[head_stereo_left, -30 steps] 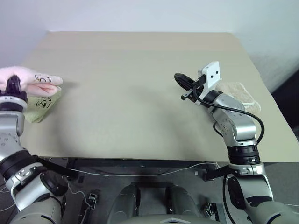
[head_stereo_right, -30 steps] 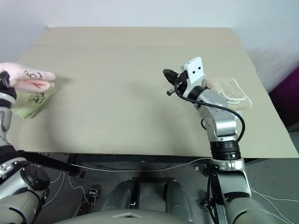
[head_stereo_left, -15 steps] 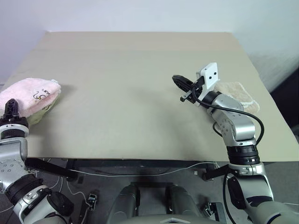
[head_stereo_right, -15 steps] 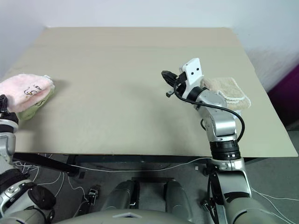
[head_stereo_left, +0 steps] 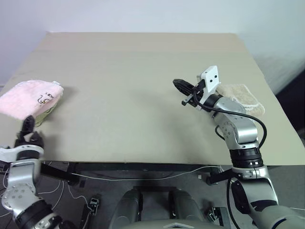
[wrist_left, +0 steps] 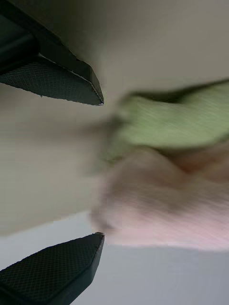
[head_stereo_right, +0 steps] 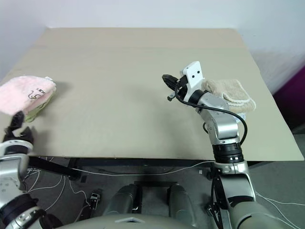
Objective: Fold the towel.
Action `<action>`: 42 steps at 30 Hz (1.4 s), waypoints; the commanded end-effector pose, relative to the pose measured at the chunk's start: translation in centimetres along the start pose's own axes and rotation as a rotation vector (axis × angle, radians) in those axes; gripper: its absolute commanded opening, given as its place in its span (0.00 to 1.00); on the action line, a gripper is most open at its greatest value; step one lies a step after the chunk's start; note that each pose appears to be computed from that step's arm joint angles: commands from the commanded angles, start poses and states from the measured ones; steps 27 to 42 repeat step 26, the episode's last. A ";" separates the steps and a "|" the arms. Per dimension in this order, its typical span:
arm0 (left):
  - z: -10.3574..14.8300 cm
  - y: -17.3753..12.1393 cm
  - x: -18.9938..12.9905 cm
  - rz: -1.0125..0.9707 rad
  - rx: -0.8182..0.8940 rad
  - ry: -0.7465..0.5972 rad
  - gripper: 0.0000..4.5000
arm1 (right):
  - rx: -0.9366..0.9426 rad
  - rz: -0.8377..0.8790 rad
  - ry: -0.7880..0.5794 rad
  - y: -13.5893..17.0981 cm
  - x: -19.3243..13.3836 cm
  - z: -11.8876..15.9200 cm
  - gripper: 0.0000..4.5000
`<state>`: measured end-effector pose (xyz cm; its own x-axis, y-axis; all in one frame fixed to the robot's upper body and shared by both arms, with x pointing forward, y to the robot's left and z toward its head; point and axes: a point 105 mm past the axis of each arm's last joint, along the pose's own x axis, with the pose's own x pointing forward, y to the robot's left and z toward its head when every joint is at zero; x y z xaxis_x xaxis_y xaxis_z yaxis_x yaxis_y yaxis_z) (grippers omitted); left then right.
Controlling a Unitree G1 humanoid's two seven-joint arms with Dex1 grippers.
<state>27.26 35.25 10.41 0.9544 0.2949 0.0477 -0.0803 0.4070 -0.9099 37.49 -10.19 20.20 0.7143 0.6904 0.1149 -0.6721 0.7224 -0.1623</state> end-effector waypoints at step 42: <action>-11.6 -9.9 3.9 -0.607 1.164 0.354 0.99 | -0.031 -0.138 0.070 0.3 -3.0 -4.1 0.00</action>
